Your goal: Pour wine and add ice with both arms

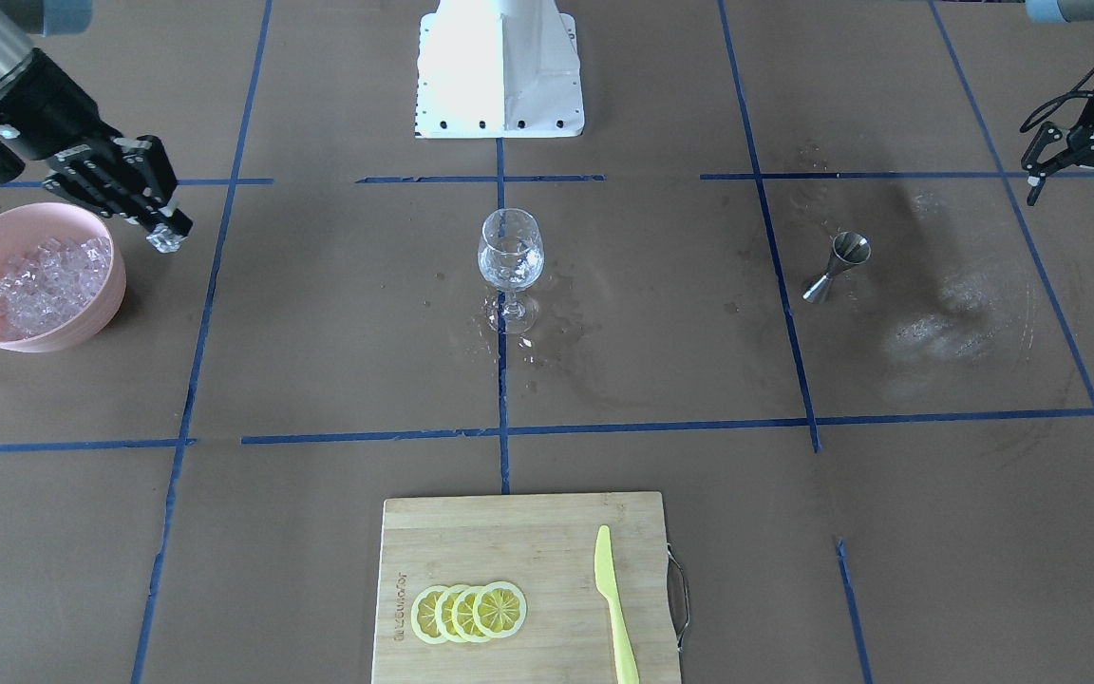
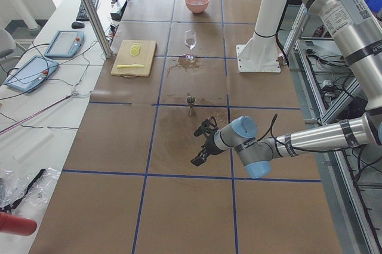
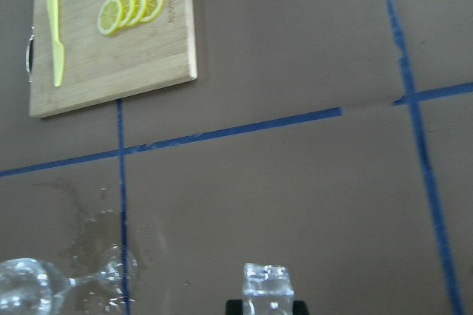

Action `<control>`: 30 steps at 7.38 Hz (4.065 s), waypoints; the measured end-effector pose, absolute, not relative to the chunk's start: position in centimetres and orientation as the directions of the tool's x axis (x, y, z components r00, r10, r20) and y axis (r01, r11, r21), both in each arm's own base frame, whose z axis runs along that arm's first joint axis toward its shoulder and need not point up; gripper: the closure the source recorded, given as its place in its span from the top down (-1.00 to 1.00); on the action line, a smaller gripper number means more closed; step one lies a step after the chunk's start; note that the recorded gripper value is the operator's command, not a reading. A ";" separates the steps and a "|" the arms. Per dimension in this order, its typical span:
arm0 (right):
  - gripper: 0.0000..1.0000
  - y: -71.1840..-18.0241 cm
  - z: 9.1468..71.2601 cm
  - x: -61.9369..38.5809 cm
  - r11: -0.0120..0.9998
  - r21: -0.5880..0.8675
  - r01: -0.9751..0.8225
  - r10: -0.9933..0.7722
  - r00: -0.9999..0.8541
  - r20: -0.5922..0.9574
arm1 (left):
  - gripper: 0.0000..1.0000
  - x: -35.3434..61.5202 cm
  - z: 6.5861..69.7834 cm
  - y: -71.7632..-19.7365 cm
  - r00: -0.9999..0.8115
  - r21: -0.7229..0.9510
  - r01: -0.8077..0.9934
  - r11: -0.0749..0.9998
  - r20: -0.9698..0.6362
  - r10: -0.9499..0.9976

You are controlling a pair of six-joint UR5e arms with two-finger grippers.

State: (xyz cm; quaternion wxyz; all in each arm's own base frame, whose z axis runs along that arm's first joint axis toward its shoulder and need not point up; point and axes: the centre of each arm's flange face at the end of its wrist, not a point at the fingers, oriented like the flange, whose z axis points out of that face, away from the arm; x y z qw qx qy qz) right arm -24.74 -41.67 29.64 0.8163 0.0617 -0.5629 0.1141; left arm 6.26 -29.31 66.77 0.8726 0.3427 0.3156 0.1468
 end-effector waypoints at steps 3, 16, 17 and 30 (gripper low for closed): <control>-1.00 -38.2 19.1 -36.9 0.939 -0.124 -0.321 0.216 0.270 0.938 | 1.00 2.0 66.8 -33.4 0.728 0.623 -0.006 0.782 -0.533 0.431; 1.00 -43.2 19.2 -35.0 0.946 -0.062 -0.319 0.193 0.400 0.896 | 1.00 0.4 67.8 -34.2 0.747 0.568 0.016 0.823 -0.554 0.368; 1.00 -45.2 23.2 -30.1 0.962 -0.024 -0.272 0.150 0.452 0.879 | 1.00 0.4 68.1 -34.6 0.754 0.540 0.006 0.842 -0.555 0.351; 1.00 -46.8 47.2 -7.3 0.981 0.136 0.137 -0.193 0.692 0.696 | 1.00 -6.4 55.0 -46.7 0.748 0.187 -0.174 0.967 -0.614 0.254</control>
